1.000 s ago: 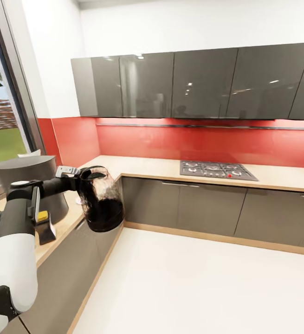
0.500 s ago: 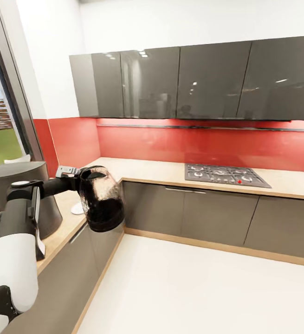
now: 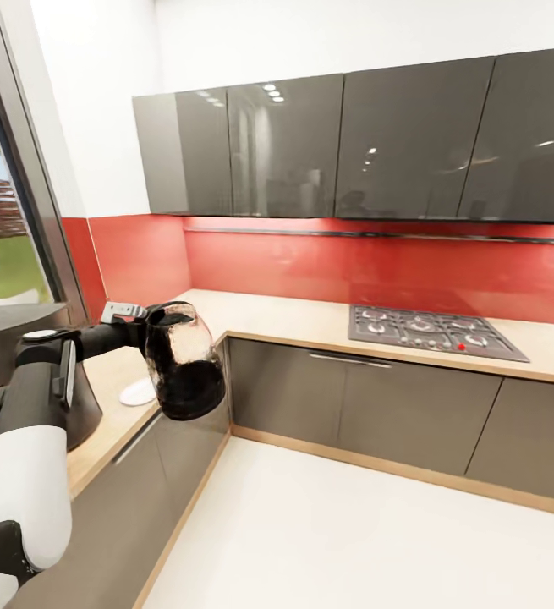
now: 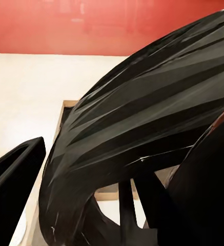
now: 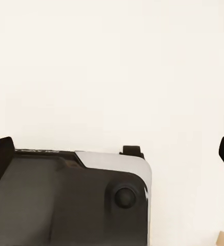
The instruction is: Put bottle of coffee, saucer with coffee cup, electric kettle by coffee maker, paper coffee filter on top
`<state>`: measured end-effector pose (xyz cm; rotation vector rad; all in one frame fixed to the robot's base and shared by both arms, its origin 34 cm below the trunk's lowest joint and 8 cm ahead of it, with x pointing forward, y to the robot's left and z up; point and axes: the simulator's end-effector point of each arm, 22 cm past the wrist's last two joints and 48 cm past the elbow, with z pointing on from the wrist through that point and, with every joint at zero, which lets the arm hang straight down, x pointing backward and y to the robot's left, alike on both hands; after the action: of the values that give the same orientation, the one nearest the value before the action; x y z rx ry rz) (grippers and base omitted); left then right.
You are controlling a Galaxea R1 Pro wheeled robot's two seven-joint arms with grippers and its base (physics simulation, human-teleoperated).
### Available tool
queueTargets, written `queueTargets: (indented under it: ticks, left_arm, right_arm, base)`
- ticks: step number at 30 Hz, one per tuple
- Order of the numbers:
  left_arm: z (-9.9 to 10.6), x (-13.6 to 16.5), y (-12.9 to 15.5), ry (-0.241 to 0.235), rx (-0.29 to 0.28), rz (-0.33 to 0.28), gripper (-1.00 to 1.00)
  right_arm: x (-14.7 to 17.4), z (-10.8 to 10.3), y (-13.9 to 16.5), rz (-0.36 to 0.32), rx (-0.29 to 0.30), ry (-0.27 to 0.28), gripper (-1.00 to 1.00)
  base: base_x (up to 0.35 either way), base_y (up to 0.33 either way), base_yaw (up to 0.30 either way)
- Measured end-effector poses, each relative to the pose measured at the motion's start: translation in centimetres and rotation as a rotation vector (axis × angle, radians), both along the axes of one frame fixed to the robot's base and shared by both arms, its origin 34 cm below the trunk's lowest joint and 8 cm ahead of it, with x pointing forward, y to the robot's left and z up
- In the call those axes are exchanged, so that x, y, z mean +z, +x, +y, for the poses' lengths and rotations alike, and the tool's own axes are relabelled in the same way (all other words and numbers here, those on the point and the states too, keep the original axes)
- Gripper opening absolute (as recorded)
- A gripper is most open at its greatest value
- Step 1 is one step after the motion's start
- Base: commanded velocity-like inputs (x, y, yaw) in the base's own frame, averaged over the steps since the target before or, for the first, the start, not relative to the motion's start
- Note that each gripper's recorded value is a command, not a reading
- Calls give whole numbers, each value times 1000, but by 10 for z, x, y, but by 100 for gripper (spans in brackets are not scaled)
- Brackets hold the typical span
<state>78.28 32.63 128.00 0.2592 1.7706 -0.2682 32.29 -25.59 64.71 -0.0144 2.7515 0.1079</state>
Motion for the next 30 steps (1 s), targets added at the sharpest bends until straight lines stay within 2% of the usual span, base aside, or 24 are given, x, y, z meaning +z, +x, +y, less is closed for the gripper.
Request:
queueTargets:
  ticks: [7,22,27,30]
  left_arm:
    - [1,-1,0,0,2,2,-100]
    - [4,-12,1,0,24,17,-100]
    - [9,-13,3,2,50,18,-100]
    - [10,-13,3,2,54,18,-100]
  right_arm:
    - [0,0,0,0,0,1,100]
    - [0,0,-1,2,0,1,100]
    - [0,0,-1,2,0,1,100]
    - [0,0,-1,3,1,0,100]
  base:
    - [283,-160,18]
    - [283,-160,263]
    - [280,-165,271]
    - [242,-189,79]
